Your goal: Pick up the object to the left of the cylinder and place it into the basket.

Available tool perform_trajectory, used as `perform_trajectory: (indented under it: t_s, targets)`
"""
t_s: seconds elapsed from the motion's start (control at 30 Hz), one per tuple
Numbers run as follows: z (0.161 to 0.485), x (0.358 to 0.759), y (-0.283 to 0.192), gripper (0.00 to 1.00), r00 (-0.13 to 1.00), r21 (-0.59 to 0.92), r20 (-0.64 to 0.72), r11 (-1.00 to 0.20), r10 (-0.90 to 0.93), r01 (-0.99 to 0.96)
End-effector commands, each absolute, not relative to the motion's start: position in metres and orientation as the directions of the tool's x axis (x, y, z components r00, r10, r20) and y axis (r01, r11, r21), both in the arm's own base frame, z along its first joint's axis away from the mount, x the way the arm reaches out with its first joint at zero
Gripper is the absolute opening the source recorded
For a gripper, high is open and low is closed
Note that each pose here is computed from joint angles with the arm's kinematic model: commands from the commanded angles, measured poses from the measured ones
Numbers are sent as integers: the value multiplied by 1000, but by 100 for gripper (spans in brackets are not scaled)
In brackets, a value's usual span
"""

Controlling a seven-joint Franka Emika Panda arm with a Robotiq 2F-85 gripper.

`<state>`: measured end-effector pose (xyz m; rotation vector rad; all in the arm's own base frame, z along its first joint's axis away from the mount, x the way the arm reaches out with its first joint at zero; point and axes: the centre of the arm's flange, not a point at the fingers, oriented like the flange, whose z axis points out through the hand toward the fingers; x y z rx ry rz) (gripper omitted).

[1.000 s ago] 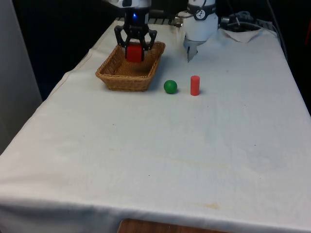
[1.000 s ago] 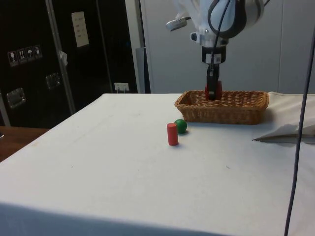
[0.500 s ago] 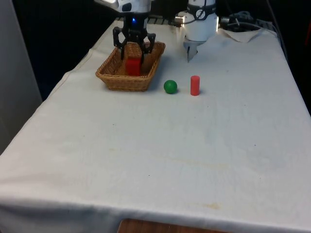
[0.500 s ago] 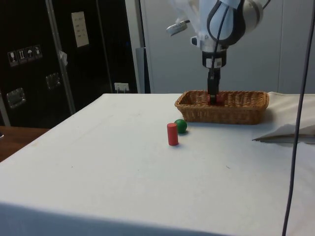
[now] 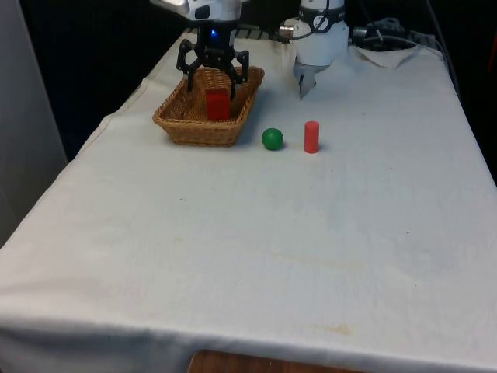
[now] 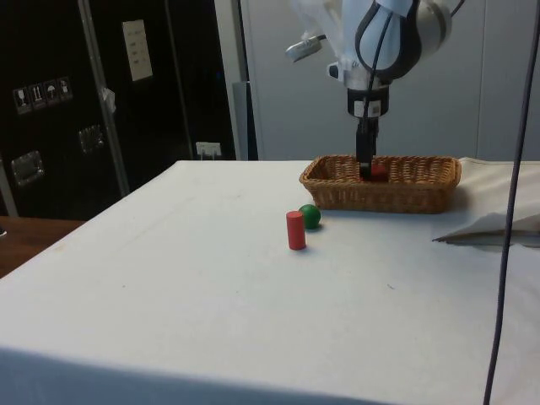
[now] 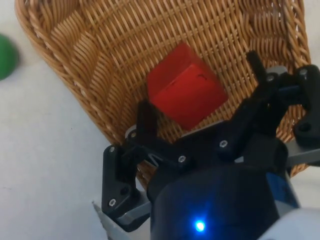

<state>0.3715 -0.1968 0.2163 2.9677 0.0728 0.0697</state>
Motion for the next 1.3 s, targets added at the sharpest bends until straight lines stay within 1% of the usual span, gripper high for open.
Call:
perform_trajectory:
  t_s: [0.0, 0.1, 0.43, 0.97, 1.23, 1.27]
  targets:
    - [217, 371, -195, 100, 997, 168, 55, -985, 51, 41]
    - [217, 372, -197, 100, 998, 175, 43, -984, 51, 43]
    - [233, 389, -200, 100, 996, 168, 68, -985, 55, 43]
    - [263, 427, -198, 100, 996, 153, 71, -987, 60, 49]
    - [273, 446, -193, 100, 996, 156, 65, -986, 67, 56]
    - [273, 444, -196, 100, 996, 161, 65, -985, 68, 57]
